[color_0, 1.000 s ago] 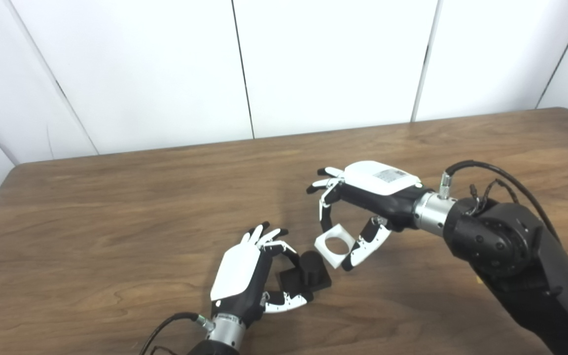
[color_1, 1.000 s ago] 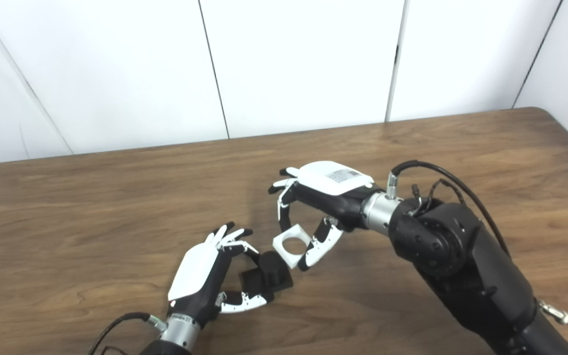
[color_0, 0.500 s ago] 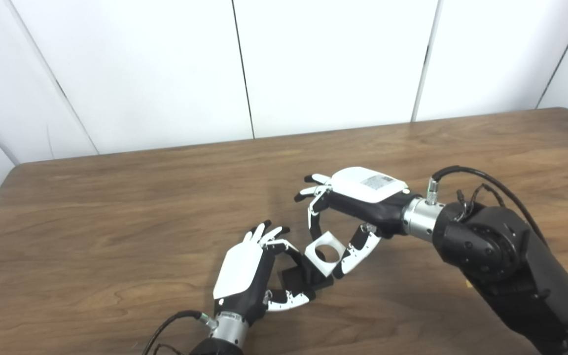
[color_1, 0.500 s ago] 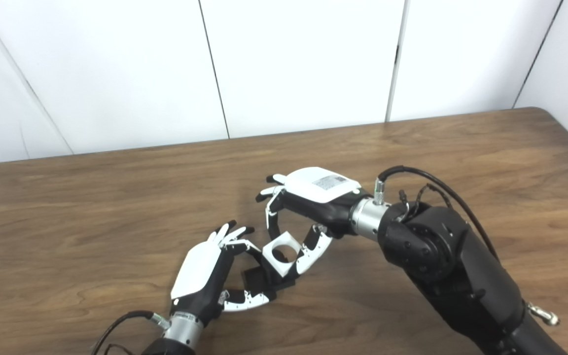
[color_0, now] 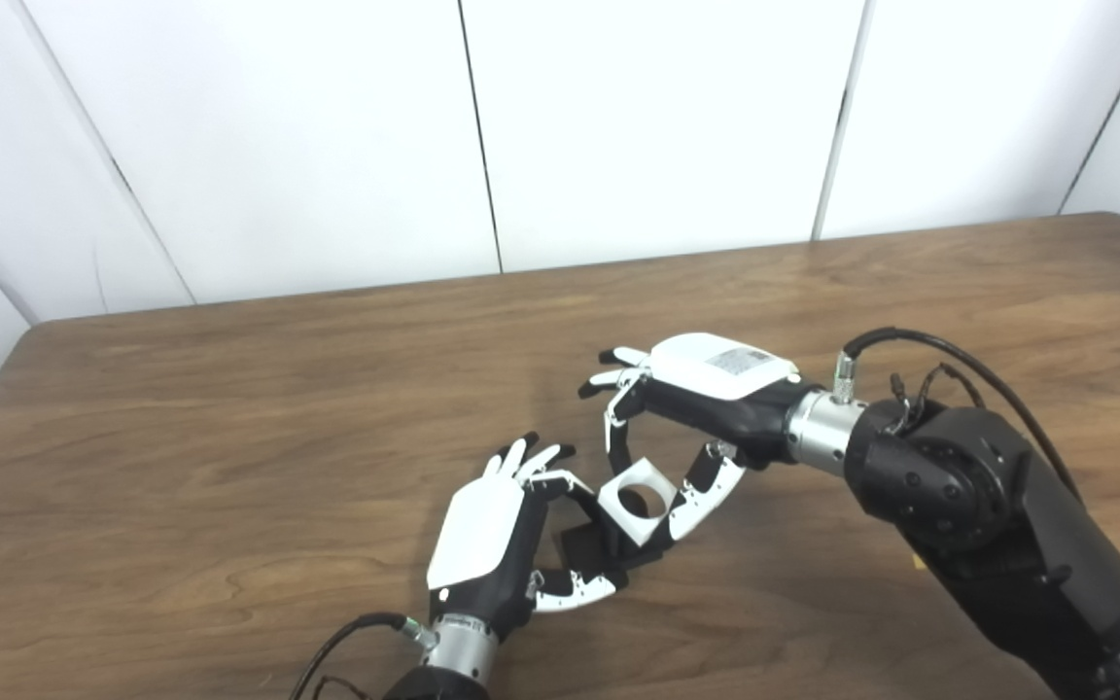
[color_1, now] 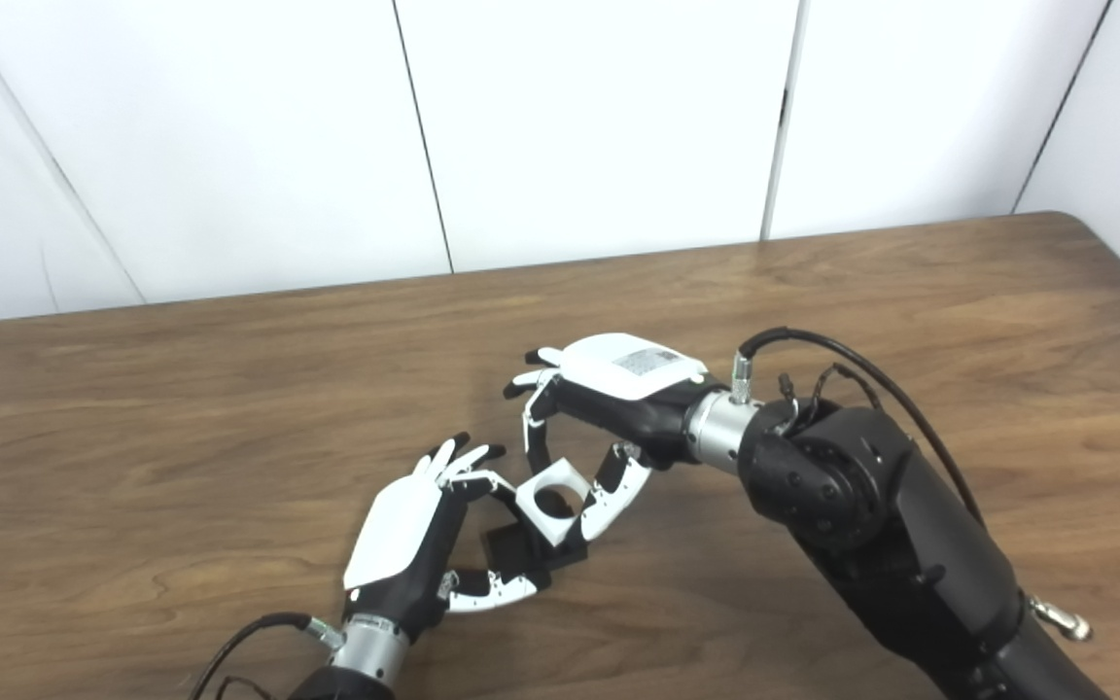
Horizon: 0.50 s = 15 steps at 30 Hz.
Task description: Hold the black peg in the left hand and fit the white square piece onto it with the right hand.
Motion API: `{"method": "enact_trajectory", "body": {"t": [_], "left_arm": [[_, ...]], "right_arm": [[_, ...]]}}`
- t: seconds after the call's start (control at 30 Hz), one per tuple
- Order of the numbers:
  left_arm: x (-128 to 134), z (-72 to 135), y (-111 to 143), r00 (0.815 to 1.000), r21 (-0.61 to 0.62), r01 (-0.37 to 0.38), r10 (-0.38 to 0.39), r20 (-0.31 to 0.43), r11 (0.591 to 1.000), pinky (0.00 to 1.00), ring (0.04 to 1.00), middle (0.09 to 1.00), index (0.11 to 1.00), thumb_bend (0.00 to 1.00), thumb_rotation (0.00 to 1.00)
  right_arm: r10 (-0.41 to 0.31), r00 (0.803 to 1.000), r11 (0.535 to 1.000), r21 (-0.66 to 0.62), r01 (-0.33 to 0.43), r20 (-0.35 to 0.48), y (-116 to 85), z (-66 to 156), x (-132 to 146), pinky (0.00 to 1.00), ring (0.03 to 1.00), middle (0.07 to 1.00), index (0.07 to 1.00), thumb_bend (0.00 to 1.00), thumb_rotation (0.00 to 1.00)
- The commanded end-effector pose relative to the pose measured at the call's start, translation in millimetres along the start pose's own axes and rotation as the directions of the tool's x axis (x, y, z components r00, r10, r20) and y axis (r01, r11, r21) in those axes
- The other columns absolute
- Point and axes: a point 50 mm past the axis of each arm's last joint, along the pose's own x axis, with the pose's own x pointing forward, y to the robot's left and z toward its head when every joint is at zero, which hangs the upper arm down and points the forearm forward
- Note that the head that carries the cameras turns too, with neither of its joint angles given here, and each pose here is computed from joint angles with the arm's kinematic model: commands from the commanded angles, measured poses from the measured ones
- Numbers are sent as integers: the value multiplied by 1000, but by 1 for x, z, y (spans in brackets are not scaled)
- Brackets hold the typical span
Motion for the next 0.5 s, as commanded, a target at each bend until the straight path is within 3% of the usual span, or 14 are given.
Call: {"method": "enact_trajectory", "body": {"t": [0.0, 0.47], "left_arm": [[1, 3, -11, 999, 20, 43, -43, -11, 999, 1000, 984, 887, 493, 517, 62], [2, 12, -17, 999, 9, 54, -54, 7, 999, 1000, 990, 893, 493, 517, 63]], "right_arm": [[-58, 998, 997, -42, 59, 21, -16, 1, 1, 912, 1000, 918, 492, 523, 151], [-52, 999, 998, -40, 52, 0, -14, -6, 2, 920, 1000, 924, 492, 524, 150]]}}
